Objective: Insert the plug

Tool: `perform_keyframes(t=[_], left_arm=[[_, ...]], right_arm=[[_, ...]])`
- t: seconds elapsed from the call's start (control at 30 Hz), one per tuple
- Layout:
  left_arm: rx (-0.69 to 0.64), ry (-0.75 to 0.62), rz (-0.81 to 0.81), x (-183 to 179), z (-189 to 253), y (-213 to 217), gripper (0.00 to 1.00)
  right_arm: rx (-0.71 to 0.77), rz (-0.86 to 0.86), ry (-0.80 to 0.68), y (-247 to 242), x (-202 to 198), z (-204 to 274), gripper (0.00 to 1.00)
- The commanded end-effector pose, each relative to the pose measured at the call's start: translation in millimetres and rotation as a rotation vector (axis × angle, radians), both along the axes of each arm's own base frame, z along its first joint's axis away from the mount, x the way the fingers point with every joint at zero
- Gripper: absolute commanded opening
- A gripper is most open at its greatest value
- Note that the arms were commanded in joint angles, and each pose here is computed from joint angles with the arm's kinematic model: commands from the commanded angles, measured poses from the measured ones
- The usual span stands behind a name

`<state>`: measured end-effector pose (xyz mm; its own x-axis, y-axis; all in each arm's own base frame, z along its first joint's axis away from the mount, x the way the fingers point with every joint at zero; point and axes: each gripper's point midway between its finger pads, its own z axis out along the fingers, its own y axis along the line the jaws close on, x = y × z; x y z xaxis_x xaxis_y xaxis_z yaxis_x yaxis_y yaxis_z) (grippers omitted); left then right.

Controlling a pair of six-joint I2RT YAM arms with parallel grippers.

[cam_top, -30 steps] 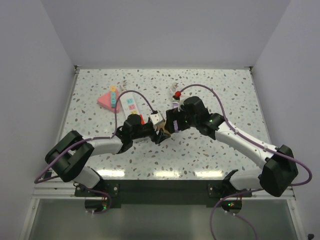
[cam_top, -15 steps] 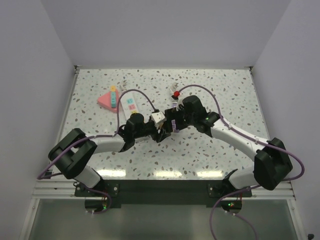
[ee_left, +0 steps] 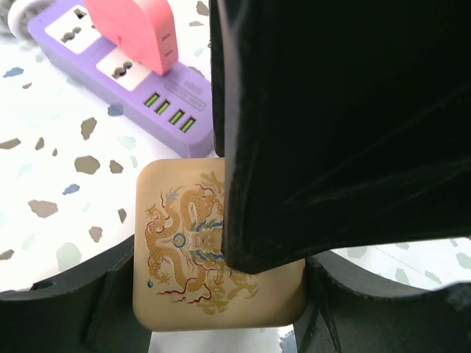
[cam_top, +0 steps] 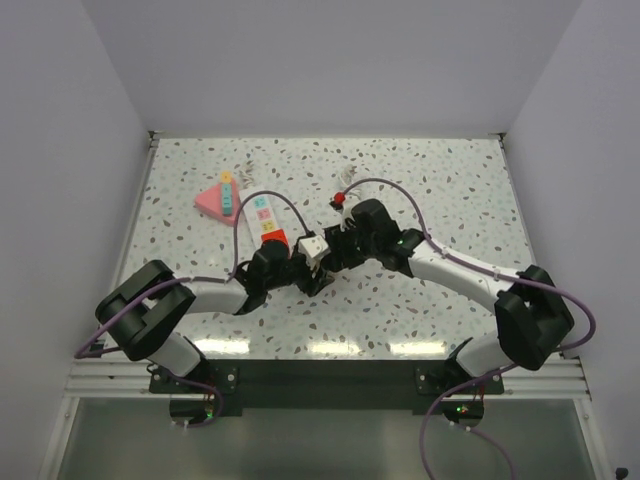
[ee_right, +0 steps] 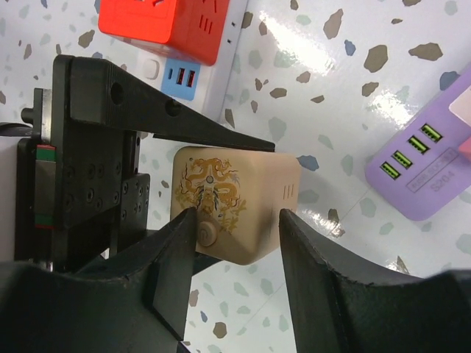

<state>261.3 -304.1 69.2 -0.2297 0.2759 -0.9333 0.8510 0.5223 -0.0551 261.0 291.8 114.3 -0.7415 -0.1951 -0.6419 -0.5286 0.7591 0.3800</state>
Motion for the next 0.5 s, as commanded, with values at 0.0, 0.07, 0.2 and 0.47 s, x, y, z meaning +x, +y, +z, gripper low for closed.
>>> perform_keyframes(t=[0.0, 0.07, 0.2, 0.47], left_arm=[[-0.229, -0.207, 0.016, 17.0, 83.3, -18.1, 0.14], [-0.23, -0.202, 0.026, 16.6, 81.1, -16.0, 0.14], [-0.235, -0.206, 0.051, 15.6, 78.5, -9.1, 0.14], [-0.233, -0.176, 0.056, 14.1, 64.2, -9.3, 0.34]], right_arm=[[-0.179, -0.041, 0.052, -32.5, -8.1, -45.6, 0.5], [-0.19, -0.049, 0.064, -35.3, -9.1, -52.1, 0.49], [-0.213, -0.072, 0.066, -41.7, -7.7, -60.7, 0.49], [-0.222, -0.097, 0.079, -46.9, -5.6, -75.1, 0.5]])
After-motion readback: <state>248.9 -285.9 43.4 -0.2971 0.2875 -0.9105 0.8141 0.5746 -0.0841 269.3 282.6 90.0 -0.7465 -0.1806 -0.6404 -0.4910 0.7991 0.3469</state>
